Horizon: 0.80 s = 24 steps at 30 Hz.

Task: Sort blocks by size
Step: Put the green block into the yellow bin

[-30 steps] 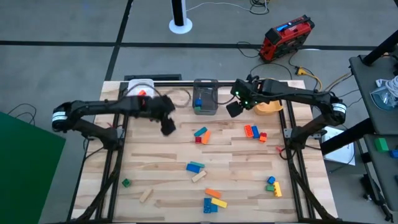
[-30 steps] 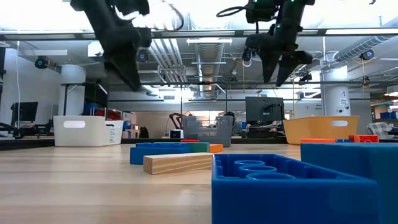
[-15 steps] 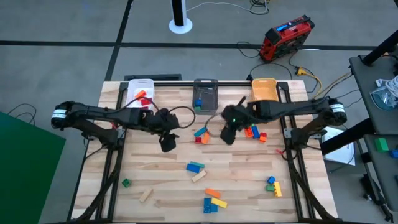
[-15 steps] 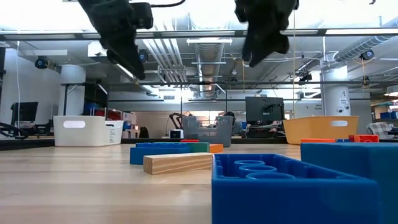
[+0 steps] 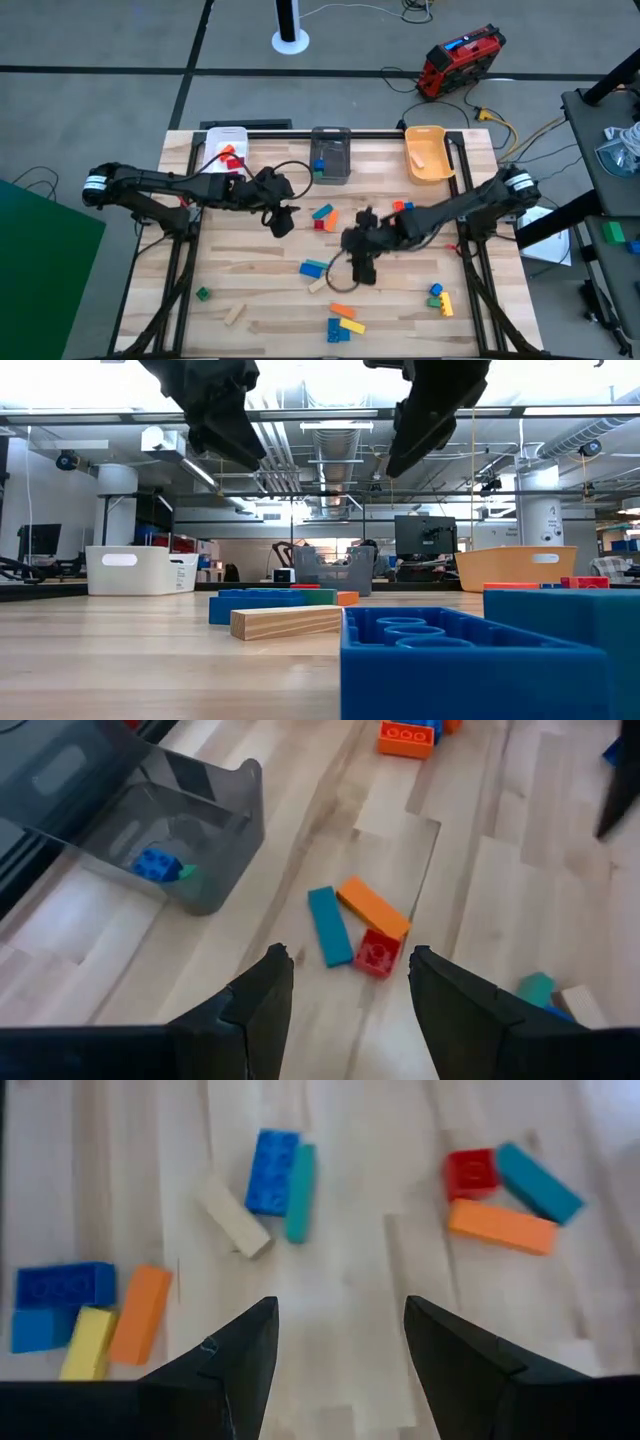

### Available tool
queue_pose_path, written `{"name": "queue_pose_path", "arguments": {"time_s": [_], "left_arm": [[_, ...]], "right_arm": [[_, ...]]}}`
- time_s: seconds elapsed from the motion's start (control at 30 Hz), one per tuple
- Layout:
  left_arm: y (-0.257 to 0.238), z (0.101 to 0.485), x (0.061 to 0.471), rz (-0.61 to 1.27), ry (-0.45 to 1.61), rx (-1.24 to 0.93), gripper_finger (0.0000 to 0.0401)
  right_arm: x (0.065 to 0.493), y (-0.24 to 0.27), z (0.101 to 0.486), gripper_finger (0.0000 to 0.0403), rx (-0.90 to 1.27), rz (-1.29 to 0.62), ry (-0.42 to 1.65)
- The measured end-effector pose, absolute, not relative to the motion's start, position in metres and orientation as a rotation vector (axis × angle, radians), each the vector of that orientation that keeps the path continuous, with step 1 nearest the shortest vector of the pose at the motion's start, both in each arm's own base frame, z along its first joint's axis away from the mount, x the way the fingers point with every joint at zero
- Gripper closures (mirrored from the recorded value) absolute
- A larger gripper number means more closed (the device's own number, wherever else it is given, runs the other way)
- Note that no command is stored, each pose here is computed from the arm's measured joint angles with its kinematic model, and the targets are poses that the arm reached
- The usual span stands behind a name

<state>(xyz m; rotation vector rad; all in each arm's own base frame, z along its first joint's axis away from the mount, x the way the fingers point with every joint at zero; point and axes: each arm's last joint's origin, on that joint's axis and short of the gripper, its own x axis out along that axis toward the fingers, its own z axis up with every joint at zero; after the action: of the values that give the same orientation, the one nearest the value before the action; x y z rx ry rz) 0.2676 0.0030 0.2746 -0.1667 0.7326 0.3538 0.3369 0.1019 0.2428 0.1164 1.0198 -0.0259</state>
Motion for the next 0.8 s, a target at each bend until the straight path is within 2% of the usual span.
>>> {"name": "queue_pose_path", "arguments": {"time_s": [0.4,0.8], "left_arm": [[0.002,0.274,0.267,0.348,0.742,-0.158,0.0223],[0.002,0.273,0.267,0.347,0.745,-0.218,0.0223]], "right_arm": [[0.37,0.122,0.197,0.0195,0.18,0.007,0.97],[0.389,0.1,0.154,0.0195,0.194,-0.039,1.047]]}}
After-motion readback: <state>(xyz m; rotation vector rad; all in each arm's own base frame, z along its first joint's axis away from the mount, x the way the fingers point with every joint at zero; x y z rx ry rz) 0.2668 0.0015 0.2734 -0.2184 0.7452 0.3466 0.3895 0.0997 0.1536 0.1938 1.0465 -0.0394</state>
